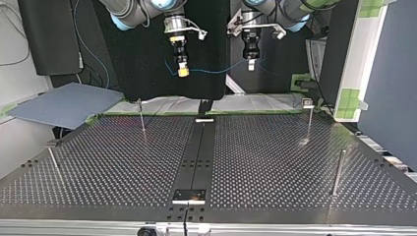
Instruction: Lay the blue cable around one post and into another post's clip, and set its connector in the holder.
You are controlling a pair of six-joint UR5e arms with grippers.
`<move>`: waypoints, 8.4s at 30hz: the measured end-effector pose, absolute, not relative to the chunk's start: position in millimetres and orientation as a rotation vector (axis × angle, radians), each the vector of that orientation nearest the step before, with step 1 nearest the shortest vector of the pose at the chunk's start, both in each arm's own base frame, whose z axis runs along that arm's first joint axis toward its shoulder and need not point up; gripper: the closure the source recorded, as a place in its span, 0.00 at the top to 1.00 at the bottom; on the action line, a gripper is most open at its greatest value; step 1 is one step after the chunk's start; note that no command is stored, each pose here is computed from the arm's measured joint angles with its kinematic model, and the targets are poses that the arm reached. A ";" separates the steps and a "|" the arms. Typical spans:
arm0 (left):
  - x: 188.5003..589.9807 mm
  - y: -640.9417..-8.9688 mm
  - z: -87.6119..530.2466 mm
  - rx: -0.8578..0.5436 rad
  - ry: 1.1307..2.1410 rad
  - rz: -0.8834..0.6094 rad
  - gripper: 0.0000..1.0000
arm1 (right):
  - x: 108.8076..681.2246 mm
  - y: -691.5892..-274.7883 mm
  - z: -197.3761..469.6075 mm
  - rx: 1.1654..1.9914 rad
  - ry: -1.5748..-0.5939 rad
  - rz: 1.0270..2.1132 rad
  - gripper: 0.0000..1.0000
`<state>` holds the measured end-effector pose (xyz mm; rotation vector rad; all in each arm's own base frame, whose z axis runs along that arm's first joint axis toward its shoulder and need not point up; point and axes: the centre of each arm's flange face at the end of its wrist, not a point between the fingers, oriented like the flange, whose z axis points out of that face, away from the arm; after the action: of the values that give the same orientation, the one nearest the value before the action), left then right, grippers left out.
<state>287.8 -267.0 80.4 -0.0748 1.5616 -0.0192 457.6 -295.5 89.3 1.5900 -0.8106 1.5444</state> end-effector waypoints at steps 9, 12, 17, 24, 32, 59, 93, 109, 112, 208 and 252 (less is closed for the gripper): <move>287.8 -267.0 80.4 -0.075 1.562 -0.019 0.00 | 457.6 -295.6 89.4 1.590 -0.811 1.544 0.00; 287.8 -267.0 80.4 -0.075 1.562 -0.019 0.00 | 457.6 -295.5 89.4 1.590 -0.811 1.545 0.00; 287.8 -267.0 80.4 -0.075 1.562 -0.019 0.00 | 457.6 -295.6 89.4 1.590 -0.811 1.544 0.00; 287.8 -267.0 80.4 -0.075 1.562 -0.019 0.00 | 457.6 -295.6 89.4 1.590 -0.811 1.544 0.00; 287.8 -267.0 80.4 -0.075 1.562 -0.019 0.00 | 457.6 -295.6 89.4 1.590 -0.811 1.544 0.00; 287.8 -267.0 80.4 -0.075 1.562 -0.019 0.00 | 457.6 -295.6 89.4 1.590 -0.810 1.544 0.00; 287.8 -267.0 80.4 -0.075 1.562 -0.019 0.00 | 457.6 -295.6 89.4 1.590 -0.811 1.544 0.00; 287.8 -267.0 80.4 -0.075 1.562 -0.019 0.00 | 457.6 -295.6 89.4 1.590 -0.811 1.544 0.00; 287.8 -267.0 80.4 -0.075 1.562 -0.019 0.00 | 457.6 -295.5 89.4 1.590 -0.811 1.544 0.00; 285.1 -263.5 130.4 -0.070 1.539 -0.203 0.00 | 466.2 -272.3 73.5 1.626 -0.988 1.619 0.00; 362.8 -185.6 279.7 -0.369 1.301 -0.197 0.00 | 538.2 -338.3 276.9 1.479 -0.759 1.919 0.00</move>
<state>362.8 -185.6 279.7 -0.3692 1.3005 -0.1967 538.2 -338.3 276.9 1.4794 -0.7588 1.9190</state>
